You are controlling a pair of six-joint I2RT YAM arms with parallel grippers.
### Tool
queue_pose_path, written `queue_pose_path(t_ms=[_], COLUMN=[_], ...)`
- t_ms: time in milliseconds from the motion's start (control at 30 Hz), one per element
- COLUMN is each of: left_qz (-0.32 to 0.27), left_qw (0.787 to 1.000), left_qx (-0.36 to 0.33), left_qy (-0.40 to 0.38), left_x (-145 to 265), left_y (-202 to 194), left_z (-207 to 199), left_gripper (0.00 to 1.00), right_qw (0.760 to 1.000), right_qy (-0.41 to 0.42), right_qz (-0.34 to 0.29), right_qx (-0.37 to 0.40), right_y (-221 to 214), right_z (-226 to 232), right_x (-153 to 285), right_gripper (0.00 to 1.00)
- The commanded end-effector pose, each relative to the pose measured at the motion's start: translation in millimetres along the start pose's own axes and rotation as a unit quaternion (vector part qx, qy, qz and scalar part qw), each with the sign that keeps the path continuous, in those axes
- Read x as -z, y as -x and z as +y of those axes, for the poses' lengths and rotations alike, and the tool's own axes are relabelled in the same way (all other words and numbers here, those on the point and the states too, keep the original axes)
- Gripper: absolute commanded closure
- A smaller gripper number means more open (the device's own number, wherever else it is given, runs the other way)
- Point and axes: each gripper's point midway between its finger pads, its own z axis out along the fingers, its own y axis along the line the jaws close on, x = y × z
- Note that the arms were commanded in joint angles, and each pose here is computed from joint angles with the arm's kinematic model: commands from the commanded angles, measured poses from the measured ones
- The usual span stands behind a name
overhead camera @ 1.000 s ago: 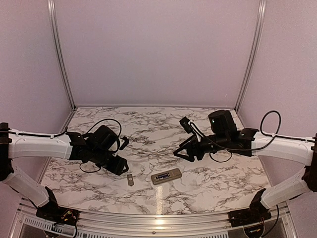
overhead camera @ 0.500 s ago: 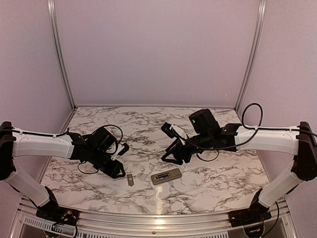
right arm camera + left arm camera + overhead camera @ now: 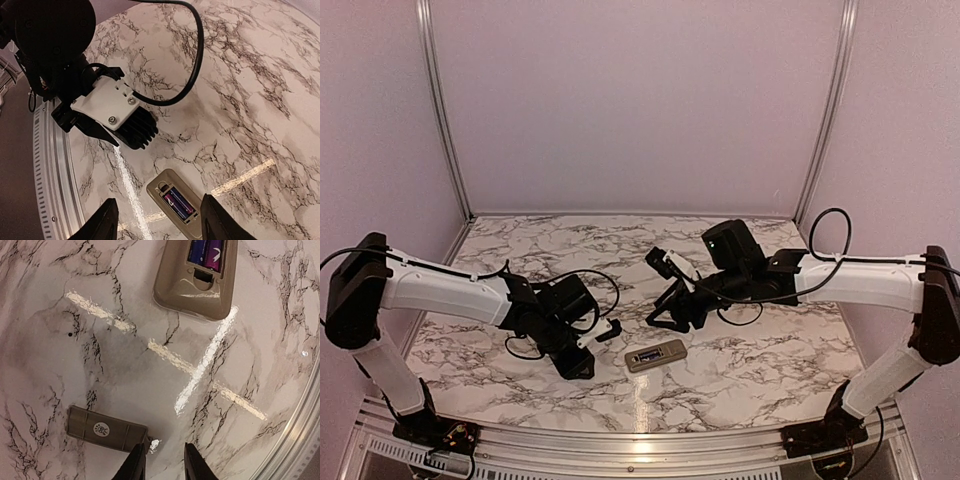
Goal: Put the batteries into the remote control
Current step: Pick up the battery cover from the center of the board.
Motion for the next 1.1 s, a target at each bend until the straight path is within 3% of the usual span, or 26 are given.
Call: queue_pose_path(t_ms=[0,300,733,900,1067], left_qz=[0.018,0.035,0.046,0.007,-0.072], left_qw=[0.999,0.998,0.997,0.998,0.992], left_qx=[-0.027,-0.04,-0.055,-0.056,-0.071], left_qy=[0.018,0.04,0.042,0.019,-0.081], left_x=[-2,-13,-20,1,46], left_y=[-3,-7,-13,6,37], left_z=[5,13,6,-6,-45], left_gripper=[0.72,0.73,0.97,1.0,1.0], right_qw=[1.0,1.0,1.0,1.0,0.999], right_qy=[0.007,0.012,0.007,0.005,0.022], right_qz=[-0.007,-0.004,-0.004,-0.013,-0.036], right_qx=[0.004,0.001,0.0,0.001,0.014], right_y=[4,2,2,8,20], right_z=[6,6,5,5,11], right_x=[6,4,4,9,21], right_gripper=[0.45,0.45,0.46,0.46,0.46])
